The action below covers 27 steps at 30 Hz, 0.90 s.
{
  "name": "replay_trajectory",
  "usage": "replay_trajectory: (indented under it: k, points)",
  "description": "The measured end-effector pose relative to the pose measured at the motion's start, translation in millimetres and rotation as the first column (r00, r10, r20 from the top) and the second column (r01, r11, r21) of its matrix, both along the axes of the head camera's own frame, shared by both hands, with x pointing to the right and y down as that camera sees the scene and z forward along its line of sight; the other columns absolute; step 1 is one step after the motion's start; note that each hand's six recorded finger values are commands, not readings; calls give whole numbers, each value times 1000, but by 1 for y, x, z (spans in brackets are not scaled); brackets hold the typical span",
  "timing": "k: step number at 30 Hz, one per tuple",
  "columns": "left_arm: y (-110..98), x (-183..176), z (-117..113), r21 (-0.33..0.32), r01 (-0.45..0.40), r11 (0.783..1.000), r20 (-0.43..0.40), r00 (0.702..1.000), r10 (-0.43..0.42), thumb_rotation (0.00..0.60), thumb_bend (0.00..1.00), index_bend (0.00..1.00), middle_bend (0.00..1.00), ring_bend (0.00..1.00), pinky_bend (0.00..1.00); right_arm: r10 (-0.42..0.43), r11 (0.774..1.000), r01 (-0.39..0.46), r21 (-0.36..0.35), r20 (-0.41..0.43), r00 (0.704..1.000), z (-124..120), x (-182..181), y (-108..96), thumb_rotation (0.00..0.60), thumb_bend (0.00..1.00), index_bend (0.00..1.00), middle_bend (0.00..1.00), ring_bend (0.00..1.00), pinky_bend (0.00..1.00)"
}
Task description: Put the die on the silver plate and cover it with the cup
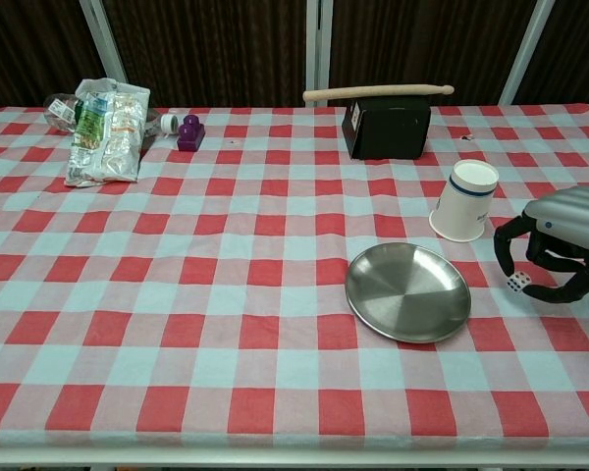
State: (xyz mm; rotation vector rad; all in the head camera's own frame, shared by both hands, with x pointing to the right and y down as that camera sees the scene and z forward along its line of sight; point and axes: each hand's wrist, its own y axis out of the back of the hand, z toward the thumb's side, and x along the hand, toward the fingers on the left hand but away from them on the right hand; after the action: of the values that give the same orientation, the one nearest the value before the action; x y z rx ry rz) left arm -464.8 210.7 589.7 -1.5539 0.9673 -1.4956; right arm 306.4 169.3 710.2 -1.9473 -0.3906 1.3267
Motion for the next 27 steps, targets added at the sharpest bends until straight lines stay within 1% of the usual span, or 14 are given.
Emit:
replay_trajectory:
  k: [3,5,9,13,14,17,18,19,21,22,23,24,25,27]
  points:
    - [0,1,0,0,-3,1000,0,1000,3,600,0,212,186,106,77,-10,1000,11,-11,48,999,-6,-15,-6,600,288,600,912,905,985]
    - [0,1,0,-3,-6,1000,1,1000,6,600,0,212,186,105,77,-33,999,34,-22,67,997,-4,-27,-11,600,288,596,912,905,985]
    - [1,-1,-2,-1,1,1000,2,1000,-1,600,0,212,186,106,77,-72,996,77,-50,95,993,7,-53,-13,600,288,584,912,905,985]
    - [1,-3,-2,-4,11,1000,6,1000,-11,600,0,212,186,105,77,-110,990,117,-75,100,989,23,-74,-11,600,288,548,912,905,985]
    - [2,-4,-1,-5,12,1000,6,1000,-12,600,0,212,186,105,77,-119,989,127,-80,99,988,28,-78,-9,600,288,527,912,905,985]
    - [1,-4,0,-8,11,1000,6,1000,-11,600,0,213,186,106,77,-145,985,153,-83,96,985,33,-86,-5,600,288,396,910,895,981]
    - [1,-4,0,-6,12,1000,5,1000,-12,600,0,213,186,106,77,-147,985,155,-81,97,984,33,-87,-5,600,288,323,899,876,976]
    - [0,-4,0,-3,12,1000,4,1000,-12,600,0,213,186,105,77,-147,985,155,-77,99,984,32,-87,-5,600,288,281,883,857,974]
    - [0,-4,0,1,13,1000,4,1000,-13,600,0,212,186,105,77,-143,987,150,-62,109,984,28,-86,-6,600,289,174,784,768,960]
    - [0,-4,0,1,13,1000,3,1000,-13,600,0,212,186,106,77,-138,988,145,-52,116,984,25,-86,-7,600,288,133,706,701,937]
    - [0,-4,1,0,12,1000,3,1000,-12,600,0,212,186,106,77,-130,990,136,-37,126,983,21,-84,-9,600,288,113,648,650,905]
    - [-1,-4,1,0,11,1000,2,1000,-11,600,0,212,186,105,77,-122,992,126,-24,136,983,17,-83,-11,600,287,92,561,563,830]
    - [-1,-3,1,-1,9,1000,1,1000,-9,600,0,213,186,105,77,-111,993,114,-10,147,983,12,-81,-14,600,287,82,498,489,753]
    - [-2,-2,2,-3,6,1000,-1,1000,-6,600,0,212,186,105,77,-80,997,76,30,176,981,1,-76,-22,600,287,76,400,348,581]
